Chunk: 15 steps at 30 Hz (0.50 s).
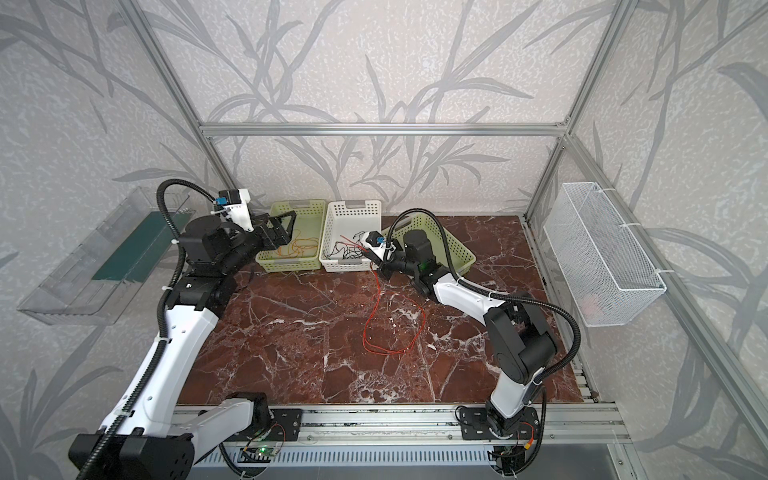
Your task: Untangle the cables
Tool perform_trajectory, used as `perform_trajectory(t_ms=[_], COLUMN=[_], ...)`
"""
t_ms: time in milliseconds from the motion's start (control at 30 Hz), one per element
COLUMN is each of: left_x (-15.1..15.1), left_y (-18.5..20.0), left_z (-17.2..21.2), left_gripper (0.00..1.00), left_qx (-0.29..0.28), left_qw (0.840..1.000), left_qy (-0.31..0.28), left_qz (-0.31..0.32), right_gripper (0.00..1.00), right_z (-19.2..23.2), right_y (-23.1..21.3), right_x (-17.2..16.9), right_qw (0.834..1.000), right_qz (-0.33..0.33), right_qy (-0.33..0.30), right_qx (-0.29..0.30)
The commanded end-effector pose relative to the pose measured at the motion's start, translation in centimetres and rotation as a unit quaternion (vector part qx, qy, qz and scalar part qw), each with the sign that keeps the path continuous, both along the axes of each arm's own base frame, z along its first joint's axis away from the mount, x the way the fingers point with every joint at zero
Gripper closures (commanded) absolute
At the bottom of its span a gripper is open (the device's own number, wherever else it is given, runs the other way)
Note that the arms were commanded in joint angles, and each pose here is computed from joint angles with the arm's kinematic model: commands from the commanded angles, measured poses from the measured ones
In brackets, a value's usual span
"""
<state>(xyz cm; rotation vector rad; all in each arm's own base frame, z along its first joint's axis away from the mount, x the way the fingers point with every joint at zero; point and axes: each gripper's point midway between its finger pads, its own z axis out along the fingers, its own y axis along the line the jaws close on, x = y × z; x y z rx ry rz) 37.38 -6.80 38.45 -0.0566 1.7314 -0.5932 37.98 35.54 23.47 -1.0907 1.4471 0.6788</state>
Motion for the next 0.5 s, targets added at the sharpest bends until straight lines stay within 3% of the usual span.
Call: perform_trajectory(t_ms=[0,233,467], left_x=[-0.7,-0.7,0.6], left_y=[-2.7,-4.5,-6.7], left_z=[0.2,-2.9,-4.0], left_gripper=[0.06,0.06,0.06], left_qx=[-0.091,-0.154,-0.272], left_qw=[0.994,0.984,0.954], left_qy=[0.005,0.048,0.102], left_qz=[-0.067,-0.072,-0.075], right_gripper=[1.00,1.00,1.00], right_z=[4.7,6.0,5.7], right_y=[0.0,-0.3,-0.5], right_x=[-1.2,-1.3,-1.3], right_qw=[0.997,0.995,0.994], right_qz=[0.013,0.009,0.002], right_qy=[-0.007,-0.008,-0.019], right_qx=[0.074,0.104,0.104])
